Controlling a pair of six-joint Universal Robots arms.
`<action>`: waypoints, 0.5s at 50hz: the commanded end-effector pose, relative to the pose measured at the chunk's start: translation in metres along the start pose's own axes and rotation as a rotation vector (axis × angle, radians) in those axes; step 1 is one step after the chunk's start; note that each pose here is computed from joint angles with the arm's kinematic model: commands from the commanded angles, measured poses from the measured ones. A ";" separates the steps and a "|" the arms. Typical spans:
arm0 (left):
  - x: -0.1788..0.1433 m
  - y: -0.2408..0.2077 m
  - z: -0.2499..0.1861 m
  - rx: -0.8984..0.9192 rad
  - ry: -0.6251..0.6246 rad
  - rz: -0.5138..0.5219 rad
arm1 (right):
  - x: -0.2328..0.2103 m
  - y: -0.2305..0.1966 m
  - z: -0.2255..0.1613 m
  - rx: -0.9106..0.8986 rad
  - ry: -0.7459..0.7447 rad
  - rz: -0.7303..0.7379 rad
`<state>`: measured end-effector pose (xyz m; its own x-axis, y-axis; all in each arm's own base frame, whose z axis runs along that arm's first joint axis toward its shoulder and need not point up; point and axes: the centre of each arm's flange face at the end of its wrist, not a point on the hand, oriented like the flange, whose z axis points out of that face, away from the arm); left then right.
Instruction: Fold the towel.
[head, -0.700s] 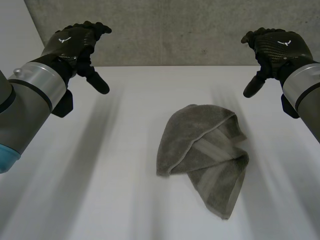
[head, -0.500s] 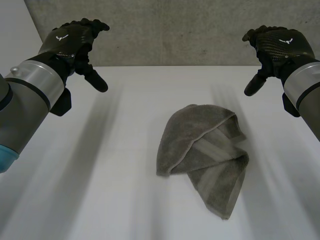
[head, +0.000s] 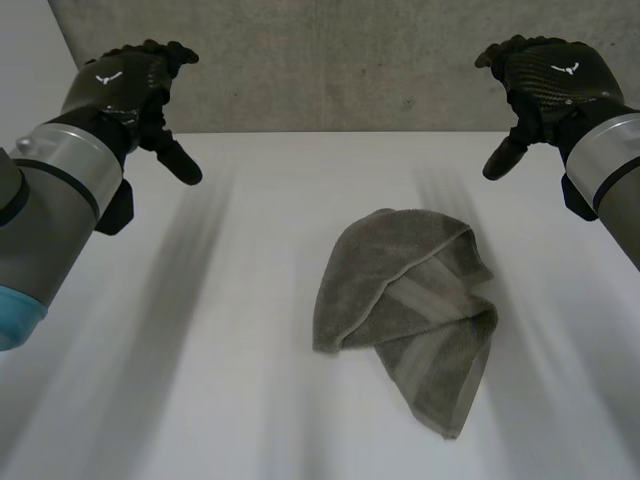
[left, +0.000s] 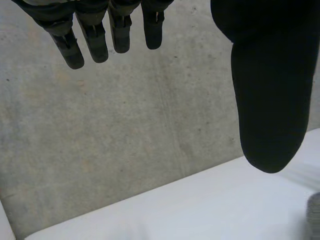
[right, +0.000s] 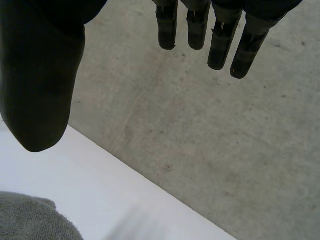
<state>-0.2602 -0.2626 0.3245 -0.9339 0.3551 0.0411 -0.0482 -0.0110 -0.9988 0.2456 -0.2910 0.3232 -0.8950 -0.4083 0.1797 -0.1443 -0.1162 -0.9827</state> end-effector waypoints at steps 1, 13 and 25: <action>0.037 0.025 -0.022 -0.079 0.112 -0.022 | -0.005 0.005 0.003 0.009 -0.141 -0.127; 0.098 0.118 -0.037 -0.264 0.220 -0.071 | -0.028 0.092 0.025 -0.134 -0.356 -0.303; 0.122 0.187 -0.024 -0.315 0.169 -0.035 | -0.036 0.172 0.055 -0.145 -0.370 -0.469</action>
<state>-0.3636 -0.1944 0.1656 -0.8546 0.5075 0.1098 0.0454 0.2837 -0.9578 0.2727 -0.3314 0.1734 -0.5370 -0.6768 0.5035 -0.5436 -0.1788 -0.8201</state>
